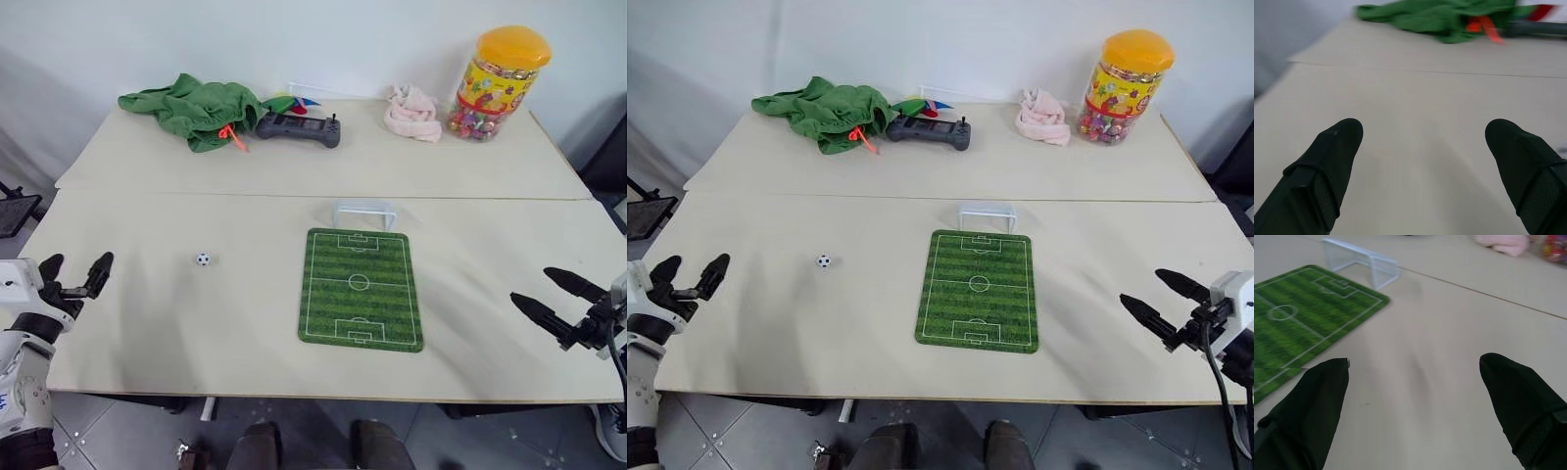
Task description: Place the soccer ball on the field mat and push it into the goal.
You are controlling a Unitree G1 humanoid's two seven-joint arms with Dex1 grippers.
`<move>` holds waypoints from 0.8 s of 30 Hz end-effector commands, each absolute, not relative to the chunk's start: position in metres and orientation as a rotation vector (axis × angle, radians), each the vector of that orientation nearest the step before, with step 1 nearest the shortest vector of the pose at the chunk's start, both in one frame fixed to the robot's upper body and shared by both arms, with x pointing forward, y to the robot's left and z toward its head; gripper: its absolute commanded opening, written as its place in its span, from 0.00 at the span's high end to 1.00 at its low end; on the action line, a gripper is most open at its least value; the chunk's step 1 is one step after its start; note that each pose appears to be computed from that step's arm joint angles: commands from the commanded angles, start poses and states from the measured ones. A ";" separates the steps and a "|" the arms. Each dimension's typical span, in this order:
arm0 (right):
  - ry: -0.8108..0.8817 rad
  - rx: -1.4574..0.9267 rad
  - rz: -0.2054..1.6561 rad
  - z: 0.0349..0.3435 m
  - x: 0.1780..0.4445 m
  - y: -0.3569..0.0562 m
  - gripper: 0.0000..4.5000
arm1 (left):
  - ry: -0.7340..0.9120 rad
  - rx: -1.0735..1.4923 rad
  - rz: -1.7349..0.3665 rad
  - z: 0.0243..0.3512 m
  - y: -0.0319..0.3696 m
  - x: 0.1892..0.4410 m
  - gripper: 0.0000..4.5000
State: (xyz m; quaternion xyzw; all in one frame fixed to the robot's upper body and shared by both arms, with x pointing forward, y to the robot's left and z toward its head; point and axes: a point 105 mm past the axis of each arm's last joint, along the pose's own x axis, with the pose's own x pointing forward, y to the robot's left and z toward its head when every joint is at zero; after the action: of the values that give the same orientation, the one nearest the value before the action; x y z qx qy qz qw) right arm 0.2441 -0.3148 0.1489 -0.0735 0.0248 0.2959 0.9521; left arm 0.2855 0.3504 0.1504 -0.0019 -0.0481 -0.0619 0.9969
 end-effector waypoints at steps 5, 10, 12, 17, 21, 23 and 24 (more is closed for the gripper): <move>0.023 -0.199 0.801 0.170 0.239 -0.280 0.00 | -0.088 0.099 -0.436 0.165 0.290 0.309 0.00; -0.001 -0.209 0.836 0.174 0.241 -0.269 0.00 | 0.011 0.126 -0.496 0.141 0.280 0.340 0.00; -0.006 -0.207 0.833 0.175 0.241 -0.268 0.00 | 0.033 0.139 -0.513 0.135 0.279 0.347 0.00; -0.001 -0.198 0.812 0.173 0.233 -0.267 0.00 | 0.088 0.166 -0.591 0.120 0.271 0.358 0.00; 0.014 -0.197 0.795 0.169 0.227 -0.268 0.00 | 0.152 0.182 -0.618 0.105 0.269 0.362 0.00; 0.016 -0.195 0.783 0.169 0.226 -0.269 0.00 | 0.177 0.190 -0.624 0.101 0.268 0.364 0.04; 0.017 -0.195 0.780 0.169 0.225 -0.269 0.00 | 0.177 0.190 -0.628 0.100 0.268 0.365 0.09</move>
State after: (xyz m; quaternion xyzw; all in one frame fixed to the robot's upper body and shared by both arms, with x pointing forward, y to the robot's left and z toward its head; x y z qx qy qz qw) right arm 0.2278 -0.2682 0.1544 -0.0830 0.0344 0.3860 0.9181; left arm 0.3643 0.2679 0.1026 0.0833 0.0798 -0.3025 0.9461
